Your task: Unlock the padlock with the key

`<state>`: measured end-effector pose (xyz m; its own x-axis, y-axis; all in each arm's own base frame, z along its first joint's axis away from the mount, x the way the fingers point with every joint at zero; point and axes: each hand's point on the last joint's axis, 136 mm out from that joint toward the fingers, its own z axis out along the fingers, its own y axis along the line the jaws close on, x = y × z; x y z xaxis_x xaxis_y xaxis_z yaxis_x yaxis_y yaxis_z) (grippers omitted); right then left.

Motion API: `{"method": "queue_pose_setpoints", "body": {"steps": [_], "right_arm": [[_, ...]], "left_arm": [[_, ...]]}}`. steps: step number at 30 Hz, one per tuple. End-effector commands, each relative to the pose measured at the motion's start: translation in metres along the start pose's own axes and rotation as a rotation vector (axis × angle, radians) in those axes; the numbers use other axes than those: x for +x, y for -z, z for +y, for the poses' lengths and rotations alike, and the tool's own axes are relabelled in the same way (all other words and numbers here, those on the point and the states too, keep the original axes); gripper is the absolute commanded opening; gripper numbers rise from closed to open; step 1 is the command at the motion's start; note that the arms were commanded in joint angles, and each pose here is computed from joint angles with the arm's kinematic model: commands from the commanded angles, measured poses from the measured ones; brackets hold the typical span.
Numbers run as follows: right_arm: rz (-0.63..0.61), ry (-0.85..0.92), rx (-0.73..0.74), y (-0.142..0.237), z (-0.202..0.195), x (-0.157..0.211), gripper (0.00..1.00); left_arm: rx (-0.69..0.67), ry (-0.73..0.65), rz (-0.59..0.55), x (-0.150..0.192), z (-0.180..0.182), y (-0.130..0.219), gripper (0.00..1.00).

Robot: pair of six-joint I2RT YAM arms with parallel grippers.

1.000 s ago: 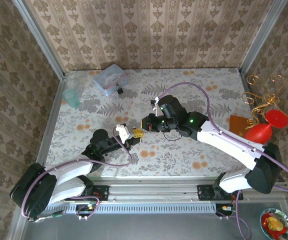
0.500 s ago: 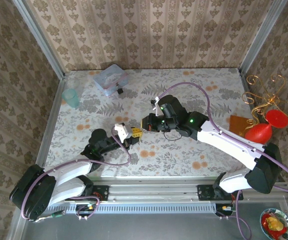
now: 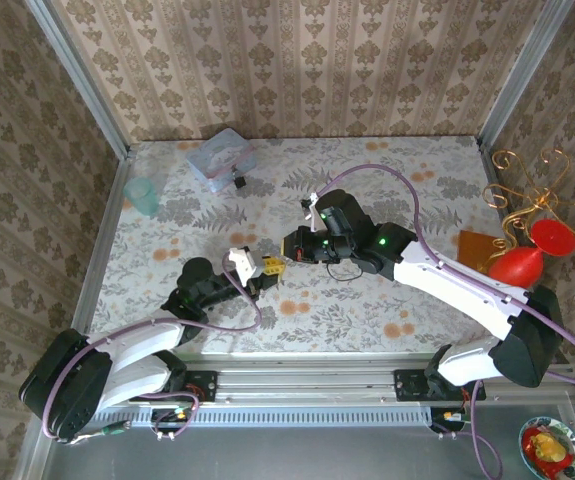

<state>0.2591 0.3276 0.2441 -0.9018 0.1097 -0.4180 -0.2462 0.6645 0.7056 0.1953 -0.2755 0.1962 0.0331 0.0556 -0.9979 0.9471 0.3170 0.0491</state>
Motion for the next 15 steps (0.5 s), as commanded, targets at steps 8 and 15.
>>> {"method": "queue_pose_setpoints", "body": {"steps": [8, 15], "right_arm": [[0.010, -0.035, 0.036, -0.0122, -0.0141, 0.0011, 0.00], [0.010, -0.036, 0.024, -0.0126, -0.0104, 0.0001, 0.00]], "left_arm": [[0.014, -0.010, -0.037, -0.0176, 0.0022, -0.0007, 0.16], [0.026, -0.010, -0.032, -0.0159, 0.0006, -0.0003, 0.10]]}}
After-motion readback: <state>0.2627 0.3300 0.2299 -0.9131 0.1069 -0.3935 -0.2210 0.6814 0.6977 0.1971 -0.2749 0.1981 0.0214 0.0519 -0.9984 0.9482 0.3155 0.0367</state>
